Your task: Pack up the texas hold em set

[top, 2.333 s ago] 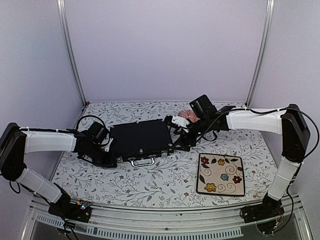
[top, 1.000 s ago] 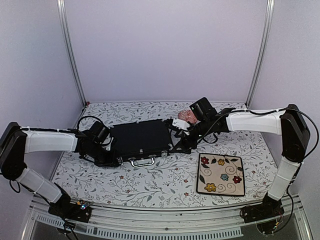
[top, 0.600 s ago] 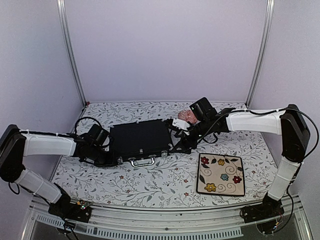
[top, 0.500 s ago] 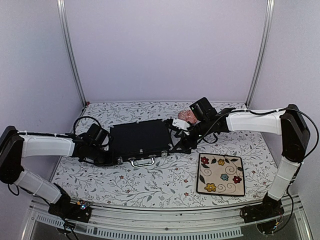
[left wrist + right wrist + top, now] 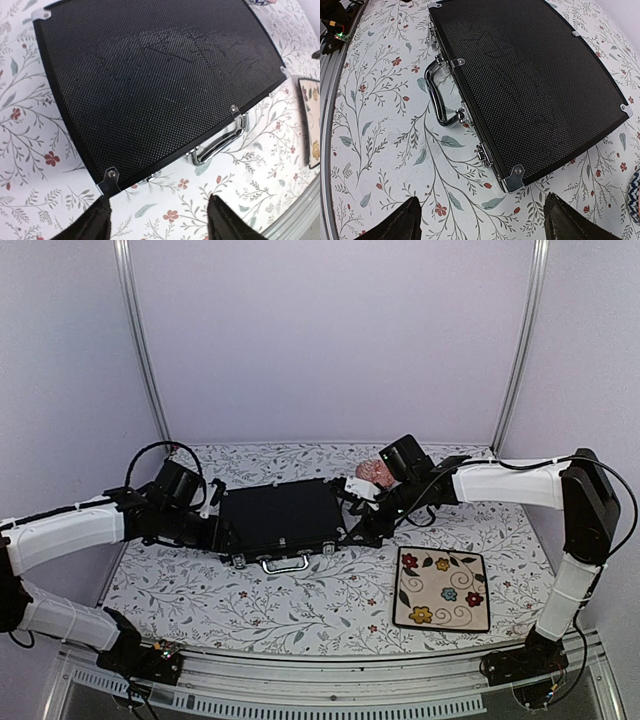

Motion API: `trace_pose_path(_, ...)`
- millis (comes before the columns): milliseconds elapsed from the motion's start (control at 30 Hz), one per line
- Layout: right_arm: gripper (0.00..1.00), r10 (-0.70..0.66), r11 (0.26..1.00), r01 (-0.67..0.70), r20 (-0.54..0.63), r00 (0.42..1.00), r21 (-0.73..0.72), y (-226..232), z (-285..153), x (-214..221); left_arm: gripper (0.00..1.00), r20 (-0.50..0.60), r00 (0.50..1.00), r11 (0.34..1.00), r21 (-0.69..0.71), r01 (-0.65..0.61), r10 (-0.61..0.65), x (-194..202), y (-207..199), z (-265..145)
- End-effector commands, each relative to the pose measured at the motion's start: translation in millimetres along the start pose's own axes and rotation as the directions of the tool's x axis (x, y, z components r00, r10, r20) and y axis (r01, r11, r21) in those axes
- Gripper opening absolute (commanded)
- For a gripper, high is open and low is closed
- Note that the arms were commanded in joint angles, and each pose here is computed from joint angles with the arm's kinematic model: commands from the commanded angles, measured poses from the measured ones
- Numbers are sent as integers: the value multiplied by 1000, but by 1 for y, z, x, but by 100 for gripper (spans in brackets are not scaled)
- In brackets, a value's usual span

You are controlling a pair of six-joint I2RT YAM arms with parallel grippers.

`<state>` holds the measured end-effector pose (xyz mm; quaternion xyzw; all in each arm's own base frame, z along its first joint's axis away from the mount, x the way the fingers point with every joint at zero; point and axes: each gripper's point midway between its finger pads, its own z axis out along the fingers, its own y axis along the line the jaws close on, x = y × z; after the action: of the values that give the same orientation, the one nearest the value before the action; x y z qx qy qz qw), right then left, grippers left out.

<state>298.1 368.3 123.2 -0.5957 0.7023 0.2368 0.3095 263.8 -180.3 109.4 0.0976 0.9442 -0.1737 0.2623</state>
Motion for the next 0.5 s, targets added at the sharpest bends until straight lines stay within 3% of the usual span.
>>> trace_pose_path(0, 85, -20, 1000, 20, 9, 1000, 3, 2, -8, -6, 71, -5, 997, 993, -90, -78, 78, -11, 18, -2)
trace_pose_path(133, 85, -27, 1000, 27, 3, 1000, 6, 3, -10, -4, 75, -30, 998, 991, -118, -55, 52, -17, 35, 8)
trace_pose_path(467, 85, -32, 999, 32, -5, 999, 6, 3, -9, 0, 78, -77, 996, 999, -36, 32, -35, -10, 41, 35)
